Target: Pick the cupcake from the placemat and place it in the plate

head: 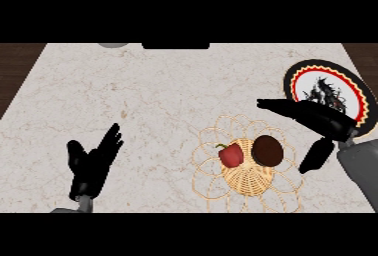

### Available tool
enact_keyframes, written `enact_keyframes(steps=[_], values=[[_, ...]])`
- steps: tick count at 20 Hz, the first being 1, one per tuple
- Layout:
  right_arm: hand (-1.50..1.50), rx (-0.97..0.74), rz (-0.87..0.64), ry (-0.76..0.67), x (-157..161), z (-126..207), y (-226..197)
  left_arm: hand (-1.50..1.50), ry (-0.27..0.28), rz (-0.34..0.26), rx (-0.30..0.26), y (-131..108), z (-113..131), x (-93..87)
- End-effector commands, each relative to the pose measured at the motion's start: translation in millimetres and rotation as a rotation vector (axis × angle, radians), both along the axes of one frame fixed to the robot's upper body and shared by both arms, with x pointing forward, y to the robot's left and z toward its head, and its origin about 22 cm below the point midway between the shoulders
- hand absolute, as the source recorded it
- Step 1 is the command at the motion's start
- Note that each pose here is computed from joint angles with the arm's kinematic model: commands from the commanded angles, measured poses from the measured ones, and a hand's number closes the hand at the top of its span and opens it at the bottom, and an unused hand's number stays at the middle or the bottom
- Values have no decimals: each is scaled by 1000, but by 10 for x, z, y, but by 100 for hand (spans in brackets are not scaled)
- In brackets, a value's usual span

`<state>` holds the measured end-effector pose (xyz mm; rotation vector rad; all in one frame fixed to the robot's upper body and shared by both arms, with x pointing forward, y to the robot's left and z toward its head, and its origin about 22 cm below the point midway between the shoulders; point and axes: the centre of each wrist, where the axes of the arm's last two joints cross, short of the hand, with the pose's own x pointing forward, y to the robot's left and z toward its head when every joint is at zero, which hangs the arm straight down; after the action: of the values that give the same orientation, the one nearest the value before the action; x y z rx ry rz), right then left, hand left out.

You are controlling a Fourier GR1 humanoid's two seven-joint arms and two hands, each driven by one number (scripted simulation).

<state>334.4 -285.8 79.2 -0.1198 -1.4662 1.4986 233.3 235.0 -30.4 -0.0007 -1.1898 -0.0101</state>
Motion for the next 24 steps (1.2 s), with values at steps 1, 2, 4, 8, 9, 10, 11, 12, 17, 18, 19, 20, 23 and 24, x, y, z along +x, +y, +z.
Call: enact_keyframes(steps=[1,2,4,8,9,10,11,12,17,18,19,20,23,24], values=[[-150,-19,7,37,-209,-338,0,0,18,3,7,49,-48,-91],[-150,-17,9,29,-224,-185,215,0,10,9,22,-11,-164,42],[-150,-3,-5,20,-189,-299,197,0,17,6,10,101,42,-50],[-150,-51,-21,-49,-162,-344,298,0,0,0,15,69,12,-11],[-150,-89,-16,-53,-154,-221,178,0,3,-8,0,-67,-107,-17],[-150,-107,-9,-42,-211,-368,334,0,0,11,2,232,1,-63],[-150,-110,-29,-68,-327,-441,144,0,3,22,0,133,-24,-41],[-150,-117,-55,-65,-208,-404,148,0,-6,10,-2,47,-53,-263],[-150,-135,-40,-53,-69,-464,197,0,13,-1,4,50,-20,58],[-150,-143,-34,-55,-172,-611,261,0,17,15,-11,-79,33,17],[-150,-144,-35,-41,-175,-675,411,0,5,-1,-4,197,-211,-19],[-150,-139,-30,-39,-79,-627,266,0,-4,2,12,57,-37,-78],[-150,-158,-12,-34,-231,-867,495,0,-12,4,2,15,-108,3],[-150,-181,-8,-25,-68,-832,321,0,1,5,22,115,25,137]])
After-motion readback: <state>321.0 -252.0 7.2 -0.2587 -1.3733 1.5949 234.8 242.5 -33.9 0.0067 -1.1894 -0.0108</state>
